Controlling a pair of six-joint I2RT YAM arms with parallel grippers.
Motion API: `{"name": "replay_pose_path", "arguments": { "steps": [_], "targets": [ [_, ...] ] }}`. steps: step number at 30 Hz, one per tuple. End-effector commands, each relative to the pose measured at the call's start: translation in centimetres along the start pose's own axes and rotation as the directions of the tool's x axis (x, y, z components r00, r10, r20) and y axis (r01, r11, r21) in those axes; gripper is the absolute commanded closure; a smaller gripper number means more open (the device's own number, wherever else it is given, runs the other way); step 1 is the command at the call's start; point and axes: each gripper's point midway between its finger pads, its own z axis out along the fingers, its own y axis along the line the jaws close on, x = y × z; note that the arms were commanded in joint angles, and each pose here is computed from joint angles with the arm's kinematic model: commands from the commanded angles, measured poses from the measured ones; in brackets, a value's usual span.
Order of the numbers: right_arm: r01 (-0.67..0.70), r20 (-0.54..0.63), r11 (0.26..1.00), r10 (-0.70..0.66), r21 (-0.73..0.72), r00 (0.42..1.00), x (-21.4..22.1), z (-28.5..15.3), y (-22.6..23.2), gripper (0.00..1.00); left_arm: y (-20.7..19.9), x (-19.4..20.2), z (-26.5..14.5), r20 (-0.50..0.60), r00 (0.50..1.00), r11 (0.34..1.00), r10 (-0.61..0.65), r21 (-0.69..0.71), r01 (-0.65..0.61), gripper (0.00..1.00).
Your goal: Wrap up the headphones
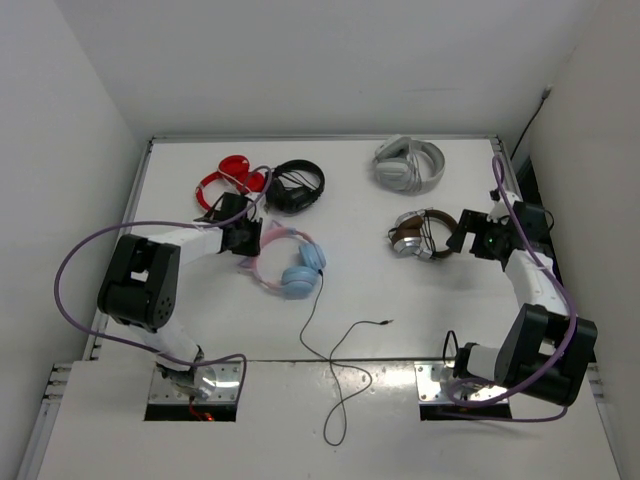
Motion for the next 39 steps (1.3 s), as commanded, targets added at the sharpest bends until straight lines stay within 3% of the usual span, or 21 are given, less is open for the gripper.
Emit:
{"name": "replay_pose_path", "arguments": {
  "steps": [1, 2, 4, 6, 13, 21, 29, 36, 38, 39],
  "targets": [
    [0.004, 0.05, 1.0, -0.002, -0.03, 0.999, -1.1, -0.4, 0.6, 0.01, 1.3, 3.8, 0.4, -0.125, 0.99, 0.998, -0.058, -0.043, 0.054, 0.67],
    [0.007, 0.059, 1.0, -0.005, -0.03, 0.998, -1.3, -0.5, 0.7, 0.01, 1.3, 3.5, 0.5, -0.124, 0.991, 0.998, -0.058, -0.042, 0.054, 0.65],
    [0.013, 0.051, 0.999, -0.011, -0.042, 0.999, -1.1, -0.6, 0.9, 0.01, 1.2, 3.5, 0.5, -0.125, 0.991, 0.999, -0.046, -0.03, 0.043, 0.5],
    [0.014, 0.051, 0.999, -0.011, -0.051, 0.999, -1.3, -0.7, 1.1, 0.01, 0.6, 3.6, 0.5, -0.129, 0.991, 1.0, -0.022, 0.008, 0.023, 0.43],
    [0.032, 0.056, 0.997, -0.028, -0.074, 0.998, -1.6, -0.7, 1.9, 0.01, -0.4, 3.9, 0.8, -0.139, 0.961, 0.968, 0.241, 0.104, -0.227, 0.41],
    [0.037, 0.053, 0.997, -0.034, -0.071, 0.998, -1.6, -0.6, 2.0, 0.01, 0.4, 3.3, 2.1, -0.169, 0.932, 0.948, 0.319, 0.076, -0.311, 0.4],
    [0.034, 0.045, 0.997, -0.031, -0.071, 0.999, -1.2, -0.5, 2.0, 0.01, 0.2, 3.9, 2.9, -0.214, 0.922, 0.946, 0.324, 0.091, -0.311, 0.49],
    [0.047, 0.048, 0.997, -0.044, -0.064, 0.998, -1.2, -0.8, 1.7, 0.01, 0.0, 4.7, 2.8, -0.234, 0.914, 0.944, 0.331, 0.1, -0.316, 0.83],
    [0.052, 0.059, 0.997, -0.049, -0.063, 0.997, -1.4, -1.0, 1.8, 0.01, -0.3, 5.1, 2.7, -0.244, 0.909, 0.941, 0.338, 0.108, -0.321, 0.98],
    [0.052, 0.06, 0.997, -0.049, -0.063, 0.997, -1.6, -1.1, 1.8, 0.01, -0.3, 5.3, 2.6, -0.254, 0.91, 0.944, 0.329, 0.107, -0.311, 1.0]
  ]
}}
